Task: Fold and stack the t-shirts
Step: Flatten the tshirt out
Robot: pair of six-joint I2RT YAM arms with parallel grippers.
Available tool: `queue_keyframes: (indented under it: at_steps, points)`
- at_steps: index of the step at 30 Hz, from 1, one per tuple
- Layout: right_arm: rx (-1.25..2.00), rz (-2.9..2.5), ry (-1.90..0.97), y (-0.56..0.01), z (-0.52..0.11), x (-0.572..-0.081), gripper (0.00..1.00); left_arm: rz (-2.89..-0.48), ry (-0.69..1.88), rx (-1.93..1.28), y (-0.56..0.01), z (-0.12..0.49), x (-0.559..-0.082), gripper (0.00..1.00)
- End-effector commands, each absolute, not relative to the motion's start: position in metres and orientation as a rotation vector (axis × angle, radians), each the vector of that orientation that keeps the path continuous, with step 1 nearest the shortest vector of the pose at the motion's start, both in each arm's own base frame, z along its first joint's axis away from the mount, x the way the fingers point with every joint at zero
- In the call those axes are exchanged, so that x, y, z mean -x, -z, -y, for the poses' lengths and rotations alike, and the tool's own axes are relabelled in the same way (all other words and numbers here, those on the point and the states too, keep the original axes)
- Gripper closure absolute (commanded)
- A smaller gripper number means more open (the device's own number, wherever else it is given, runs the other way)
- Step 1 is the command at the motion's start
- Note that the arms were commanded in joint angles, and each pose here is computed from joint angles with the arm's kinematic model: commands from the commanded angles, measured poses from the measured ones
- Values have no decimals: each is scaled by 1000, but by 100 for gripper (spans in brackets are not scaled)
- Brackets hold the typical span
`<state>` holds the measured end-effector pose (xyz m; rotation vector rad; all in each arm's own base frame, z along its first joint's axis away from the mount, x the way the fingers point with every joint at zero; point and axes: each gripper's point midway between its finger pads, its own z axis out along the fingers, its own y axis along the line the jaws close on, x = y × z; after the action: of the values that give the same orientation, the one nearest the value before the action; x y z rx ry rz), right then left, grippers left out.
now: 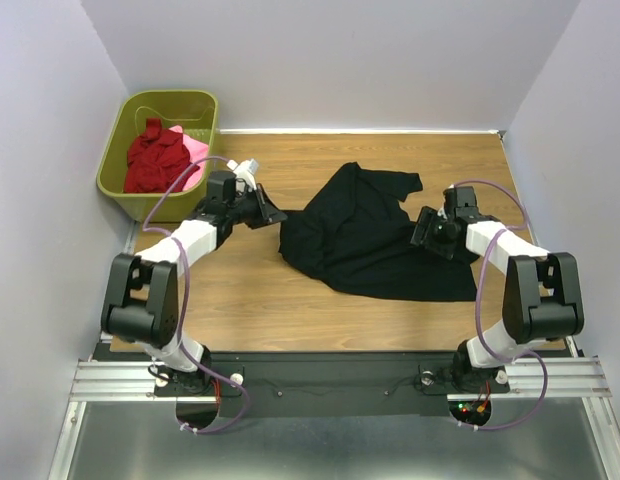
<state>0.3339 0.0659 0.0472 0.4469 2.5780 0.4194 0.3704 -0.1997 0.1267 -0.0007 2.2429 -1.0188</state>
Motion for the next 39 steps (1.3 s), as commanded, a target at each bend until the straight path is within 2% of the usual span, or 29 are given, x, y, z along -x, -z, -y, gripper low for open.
queue_keyframes:
  at_steps: [1,9,10,15,19,21,23,28,33,39]
  points:
    - [-476,-2603,-397,-35,-63,-344,28,-2177,840,81,-167,163,-377,100]
    - [-522,-2594,-406,-25,-66,-400,28,-2160,669,283,-168,93,-369,100]
    - [-510,-2552,-416,-39,-67,-419,27,-2148,660,276,-173,91,-367,100]
    - [-491,-2423,-405,-88,-63,-450,24,-2131,658,260,-173,91,-363,100]
    - [-558,-2361,-247,-121,-33,-424,19,-2118,729,222,-166,101,-360,100]
    - [-660,-2411,-96,-103,-5,-391,20,-2112,763,204,-162,105,-357,100]
    - [-721,-2388,-17,-110,14,-368,21,-2112,768,192,-158,106,-355,100]
    - [-942,-2425,131,-81,60,-303,33,-2110,795,163,-155,110,-349,100]
    - [-1043,-2460,115,-59,62,-281,42,-2095,771,169,-161,107,-349,100]
    - [-1088,-2486,116,-42,60,-278,44,-2097,778,175,-161,106,-348,100]
